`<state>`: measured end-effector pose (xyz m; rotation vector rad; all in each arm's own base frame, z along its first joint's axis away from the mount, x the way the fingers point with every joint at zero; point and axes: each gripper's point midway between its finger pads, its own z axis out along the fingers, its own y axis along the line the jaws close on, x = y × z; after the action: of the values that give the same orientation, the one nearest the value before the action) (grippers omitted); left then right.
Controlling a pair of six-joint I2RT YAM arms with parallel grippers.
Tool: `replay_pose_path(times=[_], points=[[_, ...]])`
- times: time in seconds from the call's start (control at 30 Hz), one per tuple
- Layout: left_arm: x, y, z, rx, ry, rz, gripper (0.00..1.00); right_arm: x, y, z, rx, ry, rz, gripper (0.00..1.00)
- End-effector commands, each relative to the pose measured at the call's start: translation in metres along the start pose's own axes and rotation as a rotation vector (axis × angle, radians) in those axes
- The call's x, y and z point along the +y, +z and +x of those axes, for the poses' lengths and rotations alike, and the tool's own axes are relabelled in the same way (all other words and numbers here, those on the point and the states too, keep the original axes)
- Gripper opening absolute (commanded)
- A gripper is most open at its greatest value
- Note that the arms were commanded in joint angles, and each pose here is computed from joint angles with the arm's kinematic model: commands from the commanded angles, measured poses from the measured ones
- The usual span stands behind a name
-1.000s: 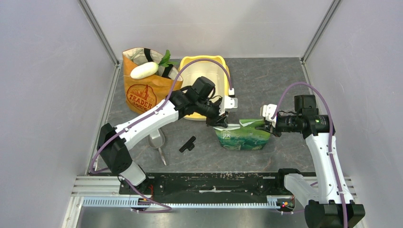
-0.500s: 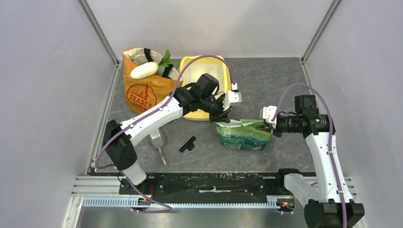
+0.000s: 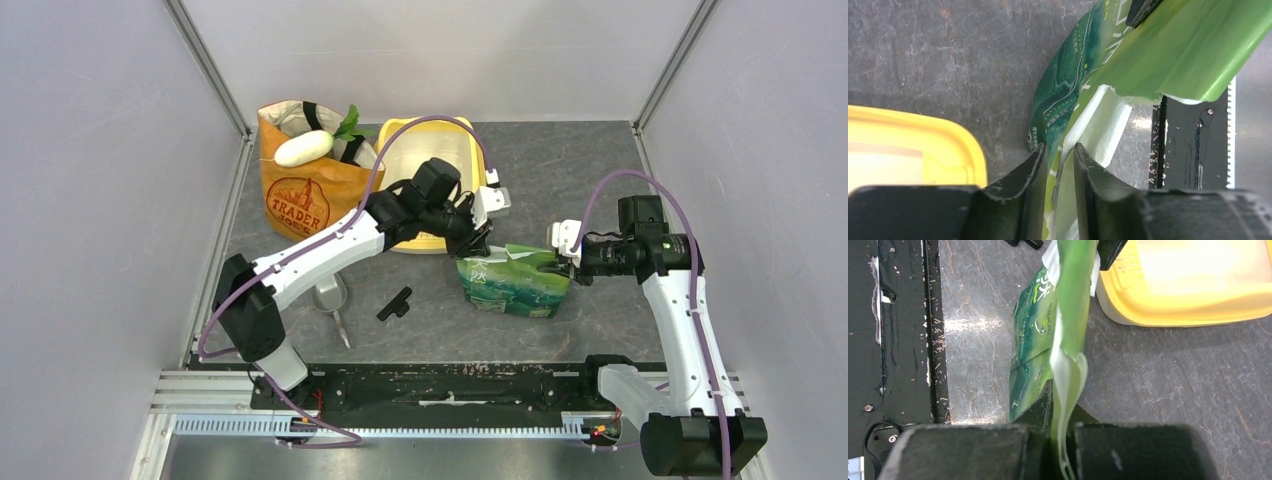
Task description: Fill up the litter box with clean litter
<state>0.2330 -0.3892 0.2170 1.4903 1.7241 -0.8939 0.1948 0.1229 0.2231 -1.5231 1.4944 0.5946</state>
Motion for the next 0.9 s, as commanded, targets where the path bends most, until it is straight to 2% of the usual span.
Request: replay_pose_path(times=[0.0, 0.17, 0.3, 0.37, 0.53, 0.7, 0.77, 0.87], points=[[-0.003, -0.002, -0.024, -0.091, 0.153, 0.0, 0.35, 0.002, -0.003, -0.02, -0.064, -0.014, -0.009, 0.0], [0.011, 0.003, -0.024, -0.085, 0.211, -0.071, 0.43, 0.002, -0.003, -0.02, -0.063, -0.017, -0.012, 0.0], [0.025, 0.0, -0.027, -0.068, 0.186, -0.136, 0.39, 0.002, -0.003, -0.021, -0.061, -0.023, -0.015, 0.0], [0.026, -0.002, -0.018, -0.016, 0.13, -0.129, 0.38, 0.001, -0.004, -0.021, -0.057, -0.024, -0.012, 0.0], [0.003, -0.01, 0.016, 0.167, -0.066, -0.051, 0.58, 0.001, -0.004, -0.021, -0.056, -0.033, -0.008, 0.0], [0.011, -0.02, 0.04, 0.255, -0.263, -0.196, 0.64, -0.001, -0.004, -0.021, -0.059, -0.032, -0.007, 0.0], [0.016, -0.022, 0.043, 0.263, -0.317, -0.247, 0.64, -0.001, -0.003, -0.021, -0.061, -0.03, -0.007, 0.0], [0.025, -0.023, 0.032, 0.204, -0.398, -0.329, 0.65, -0.002, -0.004, -0.022, -0.065, -0.027, -0.004, 0.0]])
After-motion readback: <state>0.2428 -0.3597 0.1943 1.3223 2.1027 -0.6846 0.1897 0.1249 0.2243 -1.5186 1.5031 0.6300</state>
